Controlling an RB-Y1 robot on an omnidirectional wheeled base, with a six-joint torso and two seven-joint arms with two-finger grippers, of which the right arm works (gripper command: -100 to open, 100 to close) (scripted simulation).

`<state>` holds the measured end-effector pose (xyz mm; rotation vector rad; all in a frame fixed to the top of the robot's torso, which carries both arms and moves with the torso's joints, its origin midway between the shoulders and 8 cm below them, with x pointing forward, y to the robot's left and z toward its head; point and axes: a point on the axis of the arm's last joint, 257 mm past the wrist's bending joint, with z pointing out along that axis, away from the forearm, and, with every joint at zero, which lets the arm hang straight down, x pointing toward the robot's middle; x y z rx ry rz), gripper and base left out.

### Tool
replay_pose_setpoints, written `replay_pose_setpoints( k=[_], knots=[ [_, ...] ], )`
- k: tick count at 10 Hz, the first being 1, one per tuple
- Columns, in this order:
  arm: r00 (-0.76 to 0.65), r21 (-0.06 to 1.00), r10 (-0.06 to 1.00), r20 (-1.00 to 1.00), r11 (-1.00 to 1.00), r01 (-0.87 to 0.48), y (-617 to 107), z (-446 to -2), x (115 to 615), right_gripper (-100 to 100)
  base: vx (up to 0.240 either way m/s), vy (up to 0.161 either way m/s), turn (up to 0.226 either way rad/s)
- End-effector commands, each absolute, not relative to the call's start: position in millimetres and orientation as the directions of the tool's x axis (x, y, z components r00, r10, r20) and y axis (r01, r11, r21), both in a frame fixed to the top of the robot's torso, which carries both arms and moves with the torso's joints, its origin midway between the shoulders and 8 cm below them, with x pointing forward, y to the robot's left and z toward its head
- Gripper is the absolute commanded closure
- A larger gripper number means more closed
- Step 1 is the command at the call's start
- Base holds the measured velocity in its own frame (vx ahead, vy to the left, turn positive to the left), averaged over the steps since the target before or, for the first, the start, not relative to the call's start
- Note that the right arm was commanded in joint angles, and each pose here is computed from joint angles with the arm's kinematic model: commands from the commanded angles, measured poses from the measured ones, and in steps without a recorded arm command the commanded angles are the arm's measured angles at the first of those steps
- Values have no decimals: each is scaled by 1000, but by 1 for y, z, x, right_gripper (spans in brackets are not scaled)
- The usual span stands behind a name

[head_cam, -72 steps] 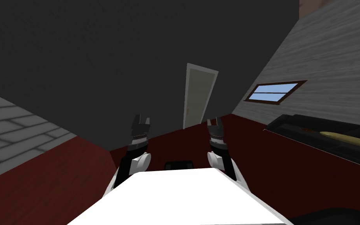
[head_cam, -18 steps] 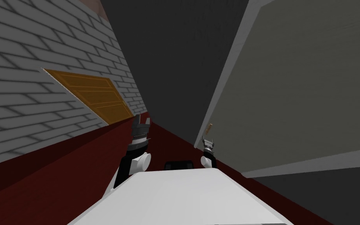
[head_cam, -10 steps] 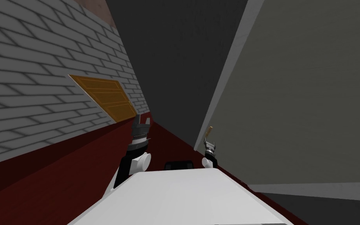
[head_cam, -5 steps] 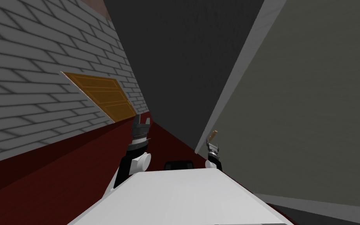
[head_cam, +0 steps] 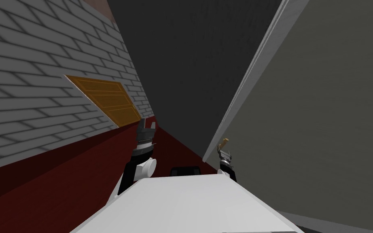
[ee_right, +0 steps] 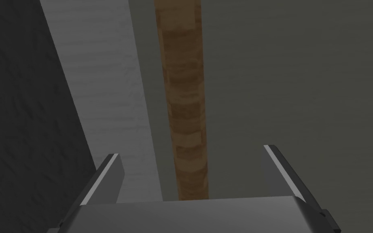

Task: Pull the door open

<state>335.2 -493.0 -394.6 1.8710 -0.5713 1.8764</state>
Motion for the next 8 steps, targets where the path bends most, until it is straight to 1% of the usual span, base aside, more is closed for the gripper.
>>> replay_pose_setpoints(
  k=[1,5,6,7,8],
  knots=[
    [-1,8,10,1000,-823,-568,-503,-394,329,-100,105,-4,14],
    [-1,7,10,1000,-820,-573,-531,-392,312,-100,129,2,11],
    [3,10,9,1000,-820,-572,-526,-394,314,-100,44,18,-30],
    [3,10,9,1000,-820,-572,-526,-394,314,100,-18,8,31],
    [3,10,9,1000,-820,-572,-526,-394,314,100,-21,-7,-13]
  ],
)
